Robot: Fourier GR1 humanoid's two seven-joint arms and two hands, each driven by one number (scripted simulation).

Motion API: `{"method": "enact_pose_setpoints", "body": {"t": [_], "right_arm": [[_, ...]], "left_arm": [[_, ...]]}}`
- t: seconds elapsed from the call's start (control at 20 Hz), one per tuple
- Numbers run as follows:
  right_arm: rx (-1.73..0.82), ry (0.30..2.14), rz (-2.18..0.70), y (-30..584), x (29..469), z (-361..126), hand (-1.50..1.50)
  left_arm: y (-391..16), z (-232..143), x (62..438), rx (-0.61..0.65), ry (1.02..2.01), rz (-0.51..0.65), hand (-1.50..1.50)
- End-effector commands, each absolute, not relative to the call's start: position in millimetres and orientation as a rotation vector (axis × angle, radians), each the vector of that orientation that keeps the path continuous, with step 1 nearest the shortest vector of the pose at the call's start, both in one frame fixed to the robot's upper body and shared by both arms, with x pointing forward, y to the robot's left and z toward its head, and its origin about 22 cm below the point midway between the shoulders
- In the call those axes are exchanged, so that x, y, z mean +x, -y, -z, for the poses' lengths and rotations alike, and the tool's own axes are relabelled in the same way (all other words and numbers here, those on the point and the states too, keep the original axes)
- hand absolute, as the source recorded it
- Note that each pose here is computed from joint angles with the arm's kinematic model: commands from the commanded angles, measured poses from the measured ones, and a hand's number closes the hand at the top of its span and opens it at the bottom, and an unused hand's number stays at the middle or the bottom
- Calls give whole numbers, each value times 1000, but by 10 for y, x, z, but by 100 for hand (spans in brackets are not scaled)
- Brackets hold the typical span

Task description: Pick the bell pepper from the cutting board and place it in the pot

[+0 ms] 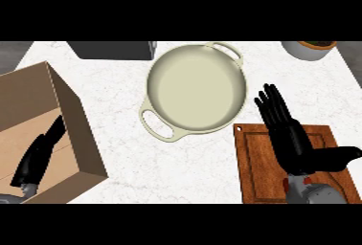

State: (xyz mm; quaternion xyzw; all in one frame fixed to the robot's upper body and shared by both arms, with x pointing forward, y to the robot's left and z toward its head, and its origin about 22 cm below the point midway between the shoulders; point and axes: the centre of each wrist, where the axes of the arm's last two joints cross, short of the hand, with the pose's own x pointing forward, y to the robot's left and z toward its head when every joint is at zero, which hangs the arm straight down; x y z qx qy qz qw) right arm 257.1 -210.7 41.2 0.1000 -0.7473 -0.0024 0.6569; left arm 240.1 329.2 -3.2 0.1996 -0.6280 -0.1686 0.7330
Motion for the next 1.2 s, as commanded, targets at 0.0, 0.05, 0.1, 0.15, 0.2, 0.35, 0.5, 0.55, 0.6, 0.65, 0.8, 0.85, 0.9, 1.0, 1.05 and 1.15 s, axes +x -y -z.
{"method": "enact_pose_setpoints", "body": {"t": [0.0,0.05,0.1,0.15,0.2,0.35,0.5,0.55,0.6,0.65,0.8,0.85,0.9,1.0,1.05,1.15], "right_arm": [[112,1678,-48,2089,2660,-486,150],[18,1682,-42,2091,2529,-490,150],[-93,1666,-91,2317,2431,-505,150],[-194,1637,-117,2475,2484,-442,150],[-267,1648,-134,2498,2349,-439,150],[-873,1654,-138,3275,2427,-495,150],[-1046,1738,-67,3094,2222,-328,-150],[-1067,1762,-86,2955,2183,-323,-150],[-1087,1763,-104,2845,2085,-234,-150],[-1087,1759,-79,2719,1935,-218,-150],[-1161,1724,-167,2646,1695,-246,-150],[-1140,1658,-192,2627,1490,-249,-150],[-1176,1610,-234,2702,1550,-354,-150],[-1195,1474,-319,2722,1467,-294,-150],[-1237,1402,-360,2809,1366,-281,-150],[-1221,1302,-392,2755,1305,-409,-150]], "left_arm": [[-3330,-130,2509,470,1373,319,0],[-3378,-6,2389,491,1367,285,0],[-3554,4,2329,528,1340,254,0],[-3491,-88,2429,556,1323,232,0],[-3656,-188,2450,613,1320,188,0],[-3621,-69,2306,562,1220,90,0],[-3648,-92,2296,559,1163,46,0],[-3626,-186,2371,548,1163,49,0],[-3593,-143,2402,560,1151,60,0],[-3489,-259,2435,551,1167,66,0],[-3479,-265,2529,547,1151,46,0],[-3564,-277,2436,553,1134,61,0],[-3457,-252,2468,538,1154,75,0],[-3517,-366,2481,549,1149,79,0],[-3600,-300,2452,559,1134,63,0],[-3503,-356,2515,559,1147,76,0]]}}
